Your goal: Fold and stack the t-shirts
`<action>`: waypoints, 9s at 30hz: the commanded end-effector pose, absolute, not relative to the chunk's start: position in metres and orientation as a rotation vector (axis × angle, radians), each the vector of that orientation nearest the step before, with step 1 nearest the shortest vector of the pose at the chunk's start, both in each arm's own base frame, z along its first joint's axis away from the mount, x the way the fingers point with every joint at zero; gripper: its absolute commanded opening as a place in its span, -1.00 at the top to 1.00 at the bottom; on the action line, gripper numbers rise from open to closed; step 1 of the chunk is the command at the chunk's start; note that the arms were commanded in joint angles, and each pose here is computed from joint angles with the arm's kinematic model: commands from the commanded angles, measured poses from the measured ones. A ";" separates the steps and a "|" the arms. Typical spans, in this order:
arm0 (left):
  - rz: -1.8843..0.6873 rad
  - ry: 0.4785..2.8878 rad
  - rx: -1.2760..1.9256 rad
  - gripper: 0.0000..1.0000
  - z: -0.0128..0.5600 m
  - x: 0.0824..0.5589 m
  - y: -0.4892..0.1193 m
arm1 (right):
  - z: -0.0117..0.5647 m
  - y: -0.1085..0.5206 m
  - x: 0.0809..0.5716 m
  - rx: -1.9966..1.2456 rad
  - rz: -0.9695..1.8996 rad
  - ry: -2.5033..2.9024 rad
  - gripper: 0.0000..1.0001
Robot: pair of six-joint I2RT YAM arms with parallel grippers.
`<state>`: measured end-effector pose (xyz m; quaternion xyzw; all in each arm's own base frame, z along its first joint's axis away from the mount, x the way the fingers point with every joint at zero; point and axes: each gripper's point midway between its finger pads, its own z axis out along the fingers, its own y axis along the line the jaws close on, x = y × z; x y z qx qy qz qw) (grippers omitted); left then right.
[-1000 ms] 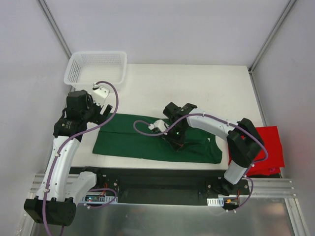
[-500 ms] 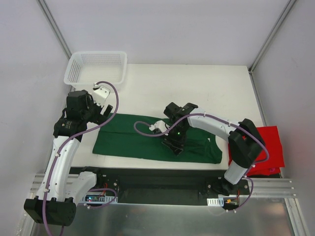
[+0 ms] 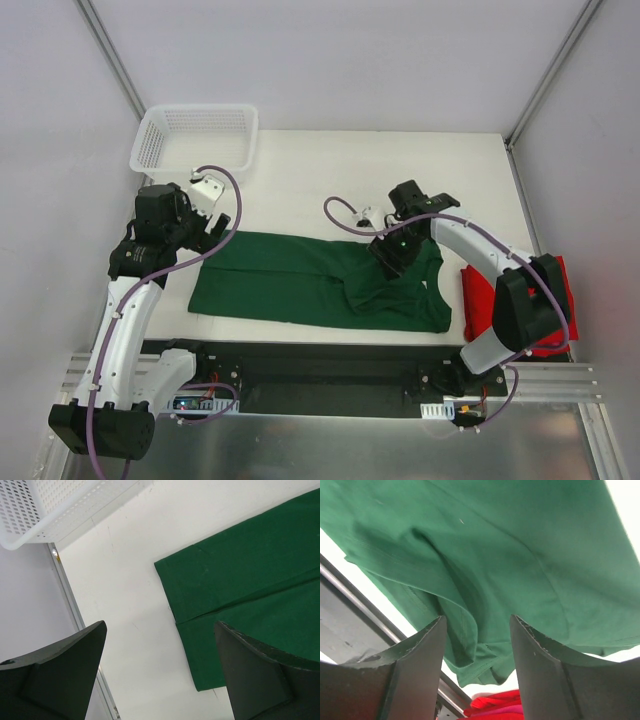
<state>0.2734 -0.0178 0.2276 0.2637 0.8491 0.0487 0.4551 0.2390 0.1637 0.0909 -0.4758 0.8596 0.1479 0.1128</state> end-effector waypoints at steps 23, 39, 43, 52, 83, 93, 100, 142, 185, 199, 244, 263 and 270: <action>0.076 2.058 0.652 -0.79 0.234 0.272 -0.024 | 0.081 0.115 0.154 -1.544 0.518 2.640 0.66; 0.063 2.047 0.652 -0.79 0.235 0.268 -0.026 | 0.073 0.120 0.142 -1.613 0.527 2.594 0.16; 0.063 2.048 0.654 -0.79 0.234 0.268 -0.026 | 0.074 0.117 0.153 -1.606 0.423 2.552 0.04; 0.055 2.051 0.658 -0.80 0.232 0.267 -0.027 | 0.073 0.104 0.182 -1.548 0.188 2.470 -0.18; 0.060 2.052 0.664 -0.80 0.233 0.270 -0.026 | 0.102 0.131 0.105 -1.916 0.725 2.519 -0.02; 0.050 2.044 0.670 -0.80 0.234 0.269 -0.028 | 0.086 0.147 0.208 -1.542 0.225 2.346 -0.19; 0.059 2.044 0.670 -0.80 0.233 0.266 -0.027 | 0.047 0.144 0.220 -1.566 0.148 2.454 -0.18; 0.072 2.055 0.683 -0.81 0.231 0.269 -0.025 | 0.071 0.144 0.156 -1.891 0.311 2.411 -0.92; 0.148 2.163 1.290 -0.83 0.113 0.410 -0.182 | 0.053 0.081 0.291 -1.239 -0.118 2.523 -0.92; 0.018 2.115 1.469 -0.88 0.084 0.391 -0.250 | 0.038 0.062 0.262 -1.339 -0.169 2.553 -0.92; 0.131 2.151 1.655 -0.87 0.026 0.387 -0.250 | 0.060 0.065 0.264 -1.341 -0.343 2.400 -0.92; 0.159 2.227 1.589 -0.86 0.025 0.386 -0.218 | 0.082 0.079 0.367 -1.064 -0.316 2.296 -0.92; 0.148 2.240 1.575 -0.86 0.024 0.385 -0.215 | 0.045 0.063 0.367 -1.152 -0.410 2.332 -0.92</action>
